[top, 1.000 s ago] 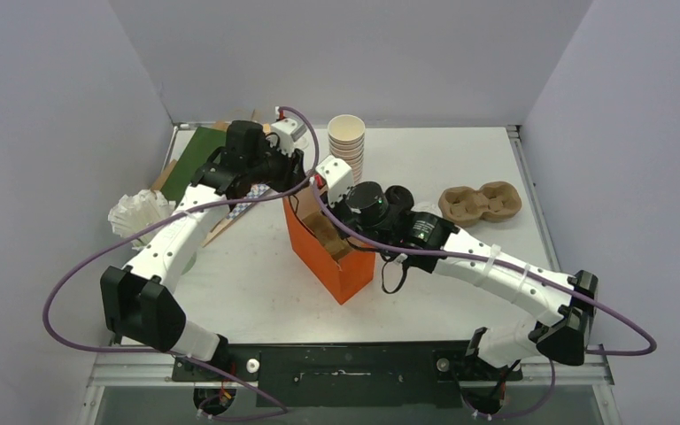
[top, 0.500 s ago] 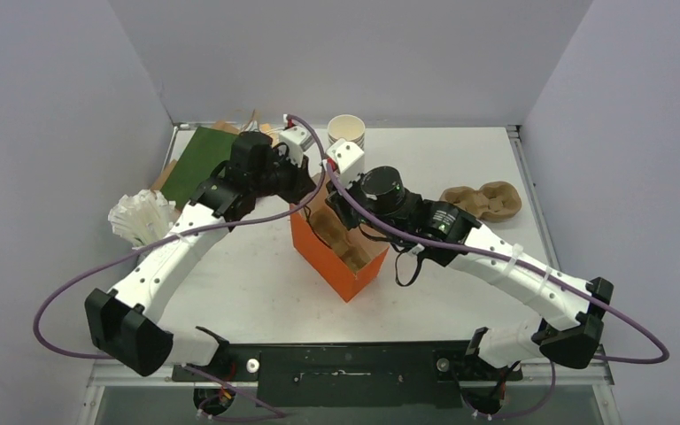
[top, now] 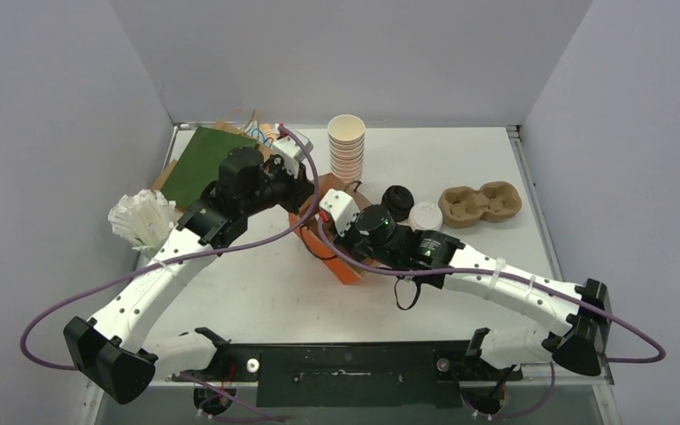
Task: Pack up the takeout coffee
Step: Adjust the takeout bag at the center of the board.
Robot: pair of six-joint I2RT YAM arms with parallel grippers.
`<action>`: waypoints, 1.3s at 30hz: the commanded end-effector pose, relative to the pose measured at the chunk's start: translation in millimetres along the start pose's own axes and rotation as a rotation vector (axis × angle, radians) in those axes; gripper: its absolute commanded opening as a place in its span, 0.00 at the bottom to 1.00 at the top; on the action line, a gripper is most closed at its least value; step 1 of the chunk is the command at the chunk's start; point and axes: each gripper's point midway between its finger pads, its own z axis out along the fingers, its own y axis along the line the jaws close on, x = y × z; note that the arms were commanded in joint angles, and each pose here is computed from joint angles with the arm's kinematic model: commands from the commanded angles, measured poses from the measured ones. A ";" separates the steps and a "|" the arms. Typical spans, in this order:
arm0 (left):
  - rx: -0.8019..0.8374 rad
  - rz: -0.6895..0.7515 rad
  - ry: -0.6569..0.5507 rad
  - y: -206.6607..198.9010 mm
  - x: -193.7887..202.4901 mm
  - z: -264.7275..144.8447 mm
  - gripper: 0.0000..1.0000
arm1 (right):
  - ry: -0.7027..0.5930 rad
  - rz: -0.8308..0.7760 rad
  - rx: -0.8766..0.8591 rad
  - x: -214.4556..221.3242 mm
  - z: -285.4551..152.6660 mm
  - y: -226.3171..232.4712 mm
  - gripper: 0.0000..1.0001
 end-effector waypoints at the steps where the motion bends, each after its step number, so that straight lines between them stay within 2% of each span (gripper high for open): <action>1: 0.001 0.027 -0.097 -6.6 -22.4 -2.7 0.00 | -0.070 -0.061 0.099 1.6 -1.7 -15.6 0.00; 4: 0.006 0.011 -0.088 -10.1 -19.2 -0.8 0.00 | -0.090 -0.064 0.109 2.2 2.4 -21.1 0.00; 11: 0.016 -0.084 -0.037 -13.8 -1.6 8.5 0.00 | 0.004 -0.006 -0.002 17.2 19.3 -25.7 0.00; 17: -0.027 -0.186 0.013 -7.4 22.0 14.6 0.00 | 0.111 -0.071 -0.054 29.6 22.0 -16.4 0.00; 22: -0.034 -0.268 0.019 -3.1 31.9 18.1 0.00 | 0.137 -0.122 -0.070 35.7 21.0 -5.2 0.00; 29: -0.048 -0.292 -0.034 3.9 30.2 10.0 0.00 | 0.219 -0.119 -0.137 57.6 19.3 -2.1 0.00; 39: -0.020 -0.299 -0.030 0.7 31.9 13.0 0.00 | 0.322 -0.093 -0.155 75.5 25.0 -5.4 0.00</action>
